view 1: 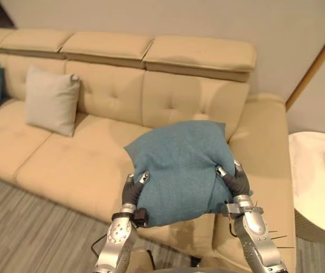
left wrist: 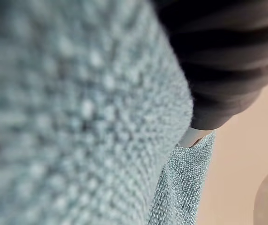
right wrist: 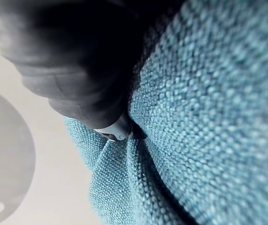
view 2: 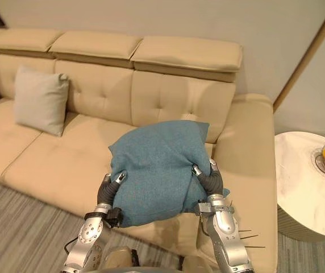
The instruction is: Pick up cushions and gather them together orderly.
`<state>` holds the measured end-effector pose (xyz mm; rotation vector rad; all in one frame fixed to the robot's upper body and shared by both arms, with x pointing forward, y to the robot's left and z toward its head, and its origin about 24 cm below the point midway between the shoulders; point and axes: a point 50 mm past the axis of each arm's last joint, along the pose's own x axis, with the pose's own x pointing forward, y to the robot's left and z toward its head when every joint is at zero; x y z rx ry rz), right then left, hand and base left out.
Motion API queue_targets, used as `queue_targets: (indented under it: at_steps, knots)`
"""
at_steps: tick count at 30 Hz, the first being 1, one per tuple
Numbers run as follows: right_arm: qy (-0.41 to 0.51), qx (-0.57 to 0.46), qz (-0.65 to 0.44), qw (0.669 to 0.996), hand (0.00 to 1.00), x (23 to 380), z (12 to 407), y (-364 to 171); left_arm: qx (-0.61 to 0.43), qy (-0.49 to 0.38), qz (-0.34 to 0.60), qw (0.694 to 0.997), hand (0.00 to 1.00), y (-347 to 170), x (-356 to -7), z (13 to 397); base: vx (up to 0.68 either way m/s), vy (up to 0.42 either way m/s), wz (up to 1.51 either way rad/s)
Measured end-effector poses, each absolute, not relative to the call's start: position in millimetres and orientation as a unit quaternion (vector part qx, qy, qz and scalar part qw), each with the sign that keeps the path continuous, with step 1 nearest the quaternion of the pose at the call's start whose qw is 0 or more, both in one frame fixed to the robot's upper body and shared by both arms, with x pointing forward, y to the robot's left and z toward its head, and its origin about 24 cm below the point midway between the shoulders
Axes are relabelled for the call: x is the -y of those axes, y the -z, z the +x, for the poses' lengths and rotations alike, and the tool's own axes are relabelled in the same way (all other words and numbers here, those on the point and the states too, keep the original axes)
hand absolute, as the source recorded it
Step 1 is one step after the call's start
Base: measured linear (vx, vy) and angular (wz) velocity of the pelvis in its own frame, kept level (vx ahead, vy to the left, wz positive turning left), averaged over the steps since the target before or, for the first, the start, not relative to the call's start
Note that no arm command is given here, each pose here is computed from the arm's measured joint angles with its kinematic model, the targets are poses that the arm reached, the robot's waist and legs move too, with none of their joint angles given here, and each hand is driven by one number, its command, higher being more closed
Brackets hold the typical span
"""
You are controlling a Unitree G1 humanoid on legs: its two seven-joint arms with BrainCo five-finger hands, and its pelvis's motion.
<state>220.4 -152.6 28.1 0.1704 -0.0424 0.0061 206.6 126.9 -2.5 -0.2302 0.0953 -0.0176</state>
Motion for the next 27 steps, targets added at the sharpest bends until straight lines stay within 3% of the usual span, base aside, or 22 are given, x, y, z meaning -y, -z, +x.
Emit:
queue_targets:
  at_steps: [11, 16, 19, 22, 25, 27]
  knots:
    - [-0.047, 0.041, 0.04, 0.997, 1.0, 126, 240, -35, -0.034, -0.028, -0.055, 0.997, 1.0, -1, -153, 210, 0.04, 0.129, -0.89]
    - [-0.033, 0.089, -0.005, 0.996, 1.0, 119, 274, -58, 0.019, -0.045, -0.032, 0.998, 1.0, -24, -150, 241, -0.1, -0.049, 0.03]
    - [-0.005, 0.179, -0.038, 0.983, 1.0, 107, 323, -116, 0.102, -0.068, -0.011, 0.992, 1.0, -73, -152, 300, -0.29, -0.053, 0.3]
    - [0.05, 0.275, -0.04, 0.959, 1.0, 104, 355, -195, 0.22, -0.088, 0.019, 0.971, 1.0, -162, -155, 350, -0.26, -0.037, 0.22]
    - [0.107, 0.338, 0.022, 0.935, 1.0, 104, 368, -263, 0.335, -0.111, 0.02, 0.936, 1.0, -256, -152, 369, -0.23, -0.04, 0.2]
    - [0.118, 0.36, 0.04, 0.925, 1.0, 102, 369, -288, 0.372, -0.12, 0.016, 0.921, 1.0, -292, -150, 371, -0.14, -0.023, 0.16]
